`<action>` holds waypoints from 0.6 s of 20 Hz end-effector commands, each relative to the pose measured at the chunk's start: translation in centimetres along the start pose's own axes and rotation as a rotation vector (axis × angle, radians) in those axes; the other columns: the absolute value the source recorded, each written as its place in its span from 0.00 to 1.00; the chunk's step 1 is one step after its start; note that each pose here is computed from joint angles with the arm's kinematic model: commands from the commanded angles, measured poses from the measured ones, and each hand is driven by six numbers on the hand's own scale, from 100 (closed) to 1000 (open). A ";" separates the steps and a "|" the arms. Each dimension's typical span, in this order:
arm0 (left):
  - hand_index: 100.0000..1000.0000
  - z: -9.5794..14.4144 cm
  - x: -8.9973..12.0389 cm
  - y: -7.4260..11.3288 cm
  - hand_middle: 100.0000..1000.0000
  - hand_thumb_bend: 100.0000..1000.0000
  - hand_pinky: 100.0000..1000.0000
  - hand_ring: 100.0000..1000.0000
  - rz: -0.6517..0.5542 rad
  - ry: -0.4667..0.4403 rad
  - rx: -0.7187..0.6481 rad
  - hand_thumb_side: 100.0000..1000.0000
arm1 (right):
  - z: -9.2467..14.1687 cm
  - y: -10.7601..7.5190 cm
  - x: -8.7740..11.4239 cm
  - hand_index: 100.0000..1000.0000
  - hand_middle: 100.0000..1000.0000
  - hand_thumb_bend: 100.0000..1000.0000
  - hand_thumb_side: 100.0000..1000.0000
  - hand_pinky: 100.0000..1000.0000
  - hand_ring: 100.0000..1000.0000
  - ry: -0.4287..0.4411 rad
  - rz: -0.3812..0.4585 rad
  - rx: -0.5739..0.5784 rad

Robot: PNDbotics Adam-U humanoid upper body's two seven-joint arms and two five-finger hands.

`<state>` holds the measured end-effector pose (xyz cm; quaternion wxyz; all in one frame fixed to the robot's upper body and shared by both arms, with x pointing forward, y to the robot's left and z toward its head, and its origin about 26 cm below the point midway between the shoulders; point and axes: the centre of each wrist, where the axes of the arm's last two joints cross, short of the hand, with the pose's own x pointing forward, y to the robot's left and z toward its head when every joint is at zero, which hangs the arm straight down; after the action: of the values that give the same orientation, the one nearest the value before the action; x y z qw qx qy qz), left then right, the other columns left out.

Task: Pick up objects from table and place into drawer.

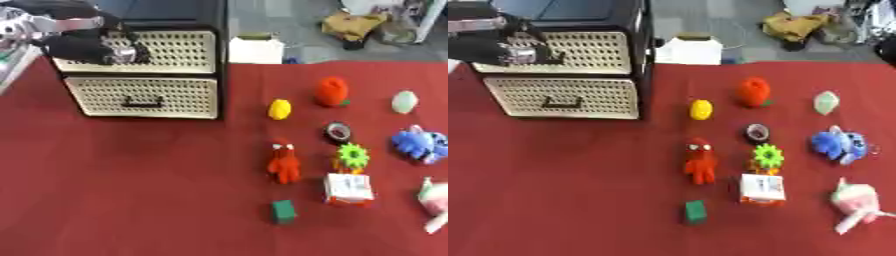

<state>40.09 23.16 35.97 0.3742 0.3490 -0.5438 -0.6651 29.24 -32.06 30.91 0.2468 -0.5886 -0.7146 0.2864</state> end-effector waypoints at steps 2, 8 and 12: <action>0.89 0.6 -0.2 1.3 0.00 0.28 0.00 0.00 -0.020 0.001 0.019 1.00 | -0.4 -1.1 0.1 0.81 0.75 0.00 1.00 0.66 0.76 -0.024 0.023 -0.024; 0.92 0.4 -0.3 1.2 0.00 0.50 0.00 0.00 -0.023 -0.012 -0.020 1.00 | -0.4 -1.1 0.1 0.81 0.75 0.00 1.00 0.66 0.76 -0.025 0.022 -0.022; 0.92 0.2 -0.5 1.1 0.00 0.61 0.00 0.00 -0.035 -0.023 -0.063 0.98 | -0.4 -1.1 0.1 0.81 0.75 0.00 1.00 0.66 0.76 -0.025 0.020 -0.023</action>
<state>40.57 23.46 35.90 0.3755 0.3315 -0.5188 -0.6928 29.27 -31.99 30.84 0.2480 -0.5865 -0.7156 0.2871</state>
